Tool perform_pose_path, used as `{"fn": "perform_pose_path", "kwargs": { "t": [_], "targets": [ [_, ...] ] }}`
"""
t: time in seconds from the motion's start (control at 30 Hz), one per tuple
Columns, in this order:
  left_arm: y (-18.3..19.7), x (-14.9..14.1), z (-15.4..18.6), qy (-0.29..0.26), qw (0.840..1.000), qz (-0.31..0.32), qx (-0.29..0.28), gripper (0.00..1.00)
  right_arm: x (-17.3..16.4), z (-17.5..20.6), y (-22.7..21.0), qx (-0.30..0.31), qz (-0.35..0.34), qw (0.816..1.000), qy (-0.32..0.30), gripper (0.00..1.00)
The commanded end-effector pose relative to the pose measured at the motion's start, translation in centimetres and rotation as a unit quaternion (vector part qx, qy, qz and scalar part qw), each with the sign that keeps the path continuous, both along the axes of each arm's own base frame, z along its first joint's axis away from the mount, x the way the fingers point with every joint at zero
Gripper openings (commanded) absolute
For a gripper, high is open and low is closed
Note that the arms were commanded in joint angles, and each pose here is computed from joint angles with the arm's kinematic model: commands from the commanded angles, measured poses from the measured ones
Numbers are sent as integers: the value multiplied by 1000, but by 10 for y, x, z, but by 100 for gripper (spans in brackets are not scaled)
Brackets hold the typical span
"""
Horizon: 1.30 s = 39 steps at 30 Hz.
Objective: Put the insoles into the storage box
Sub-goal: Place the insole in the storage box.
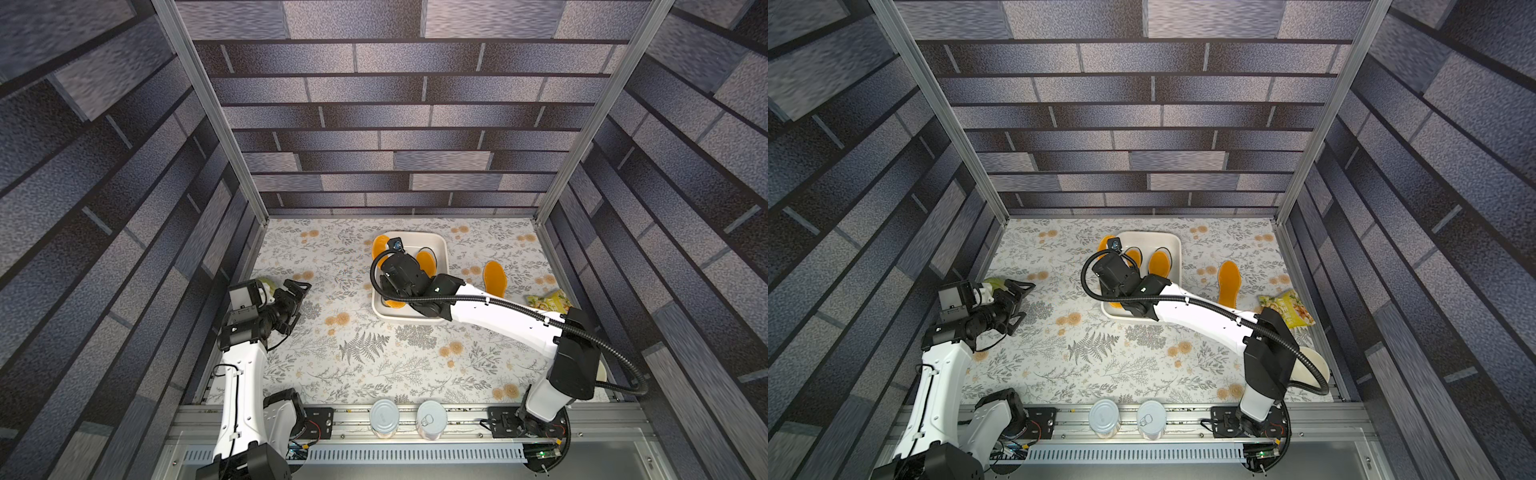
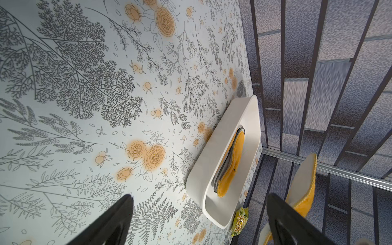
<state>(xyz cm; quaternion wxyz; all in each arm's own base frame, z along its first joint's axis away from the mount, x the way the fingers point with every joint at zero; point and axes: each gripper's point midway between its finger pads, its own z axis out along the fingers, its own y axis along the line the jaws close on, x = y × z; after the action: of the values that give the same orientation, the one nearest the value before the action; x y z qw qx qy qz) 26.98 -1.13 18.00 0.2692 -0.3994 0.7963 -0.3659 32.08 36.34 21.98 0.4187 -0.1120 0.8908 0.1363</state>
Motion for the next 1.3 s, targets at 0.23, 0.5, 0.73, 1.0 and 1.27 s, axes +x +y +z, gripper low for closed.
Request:
{"fn": "perform_pose_path", "kwargs": {
  "t": [0.23, 0.5, 0.73, 1.0, 1.27],
  "targets": [
    [-2, 21, 11, -18, 999, -28, 2, 100, 45, -46, -25, -14, -158, 983, 92, 0],
    [-3, 24, 9, -17, 999, -38, 5, 100, 62, -89, -14, -8, -169, 976, 140, 0],
    [-3, 24, 5, -14, 999, -39, 4, 100, 66, -107, -10, -10, -159, 975, 158, 0],
    [-3, 24, 4, -15, 999, -40, 5, 100, 72, -110, -4, -9, -135, 978, 157, 0],
    [-4, 24, 2, -13, 999, -39, 4, 100, 77, -116, 0, -19, -124, 979, 160, 0]
  ]
}}
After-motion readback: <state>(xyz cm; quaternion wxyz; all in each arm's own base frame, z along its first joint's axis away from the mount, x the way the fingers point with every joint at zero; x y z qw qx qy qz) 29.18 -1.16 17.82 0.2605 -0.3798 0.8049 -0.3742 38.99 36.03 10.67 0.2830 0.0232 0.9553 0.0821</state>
